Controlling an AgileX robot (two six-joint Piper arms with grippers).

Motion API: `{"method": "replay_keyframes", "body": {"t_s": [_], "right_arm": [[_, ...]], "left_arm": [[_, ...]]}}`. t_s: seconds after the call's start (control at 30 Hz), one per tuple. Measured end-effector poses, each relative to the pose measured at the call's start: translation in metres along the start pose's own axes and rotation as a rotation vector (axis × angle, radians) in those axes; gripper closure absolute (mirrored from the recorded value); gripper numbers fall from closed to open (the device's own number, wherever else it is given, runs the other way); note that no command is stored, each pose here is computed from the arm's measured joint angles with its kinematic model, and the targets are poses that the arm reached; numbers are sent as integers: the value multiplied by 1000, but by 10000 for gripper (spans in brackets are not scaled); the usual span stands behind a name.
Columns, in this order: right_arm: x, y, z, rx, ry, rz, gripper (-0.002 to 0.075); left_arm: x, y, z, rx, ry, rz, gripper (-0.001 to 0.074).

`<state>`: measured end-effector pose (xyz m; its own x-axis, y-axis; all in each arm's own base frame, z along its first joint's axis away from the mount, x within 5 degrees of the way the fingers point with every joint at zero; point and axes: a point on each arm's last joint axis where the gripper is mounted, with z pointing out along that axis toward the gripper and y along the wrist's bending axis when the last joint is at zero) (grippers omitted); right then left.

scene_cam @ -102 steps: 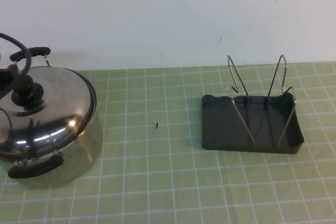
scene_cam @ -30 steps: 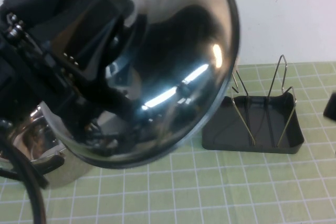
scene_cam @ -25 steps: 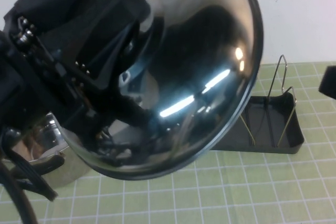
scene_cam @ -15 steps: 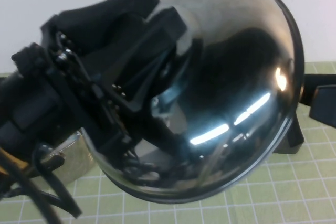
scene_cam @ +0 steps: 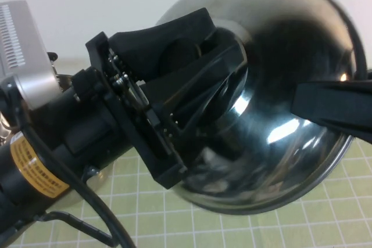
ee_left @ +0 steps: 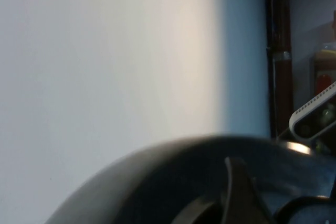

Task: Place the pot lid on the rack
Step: Hand over the pot lid, then place the pot lid on the pot rack

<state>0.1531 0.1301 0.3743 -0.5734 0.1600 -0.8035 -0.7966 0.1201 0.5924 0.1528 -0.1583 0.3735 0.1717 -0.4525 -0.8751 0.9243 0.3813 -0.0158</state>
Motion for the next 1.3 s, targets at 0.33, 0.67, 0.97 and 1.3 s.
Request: {"method": "replay_keyframes", "body": {"t_s": [0.33, 0.67, 0.97, 1.3], "right_arm": [[1, -2, 4, -15, 10, -48, 621], [-2, -24, 3, 195, -19, -160, 664], [-35, -43, -5, 531, -158, -320, 664], [-35, -119, 20, 636, -47, -238, 664]], "left_arm": [[4, 1, 0, -13, 36, -47, 342], [8, 5, -1, -60, 92, -103, 107], [12, 14, -17, -280, 348, -17, 611], [6, 10, -34, -380, 474, -46, 732]]}}
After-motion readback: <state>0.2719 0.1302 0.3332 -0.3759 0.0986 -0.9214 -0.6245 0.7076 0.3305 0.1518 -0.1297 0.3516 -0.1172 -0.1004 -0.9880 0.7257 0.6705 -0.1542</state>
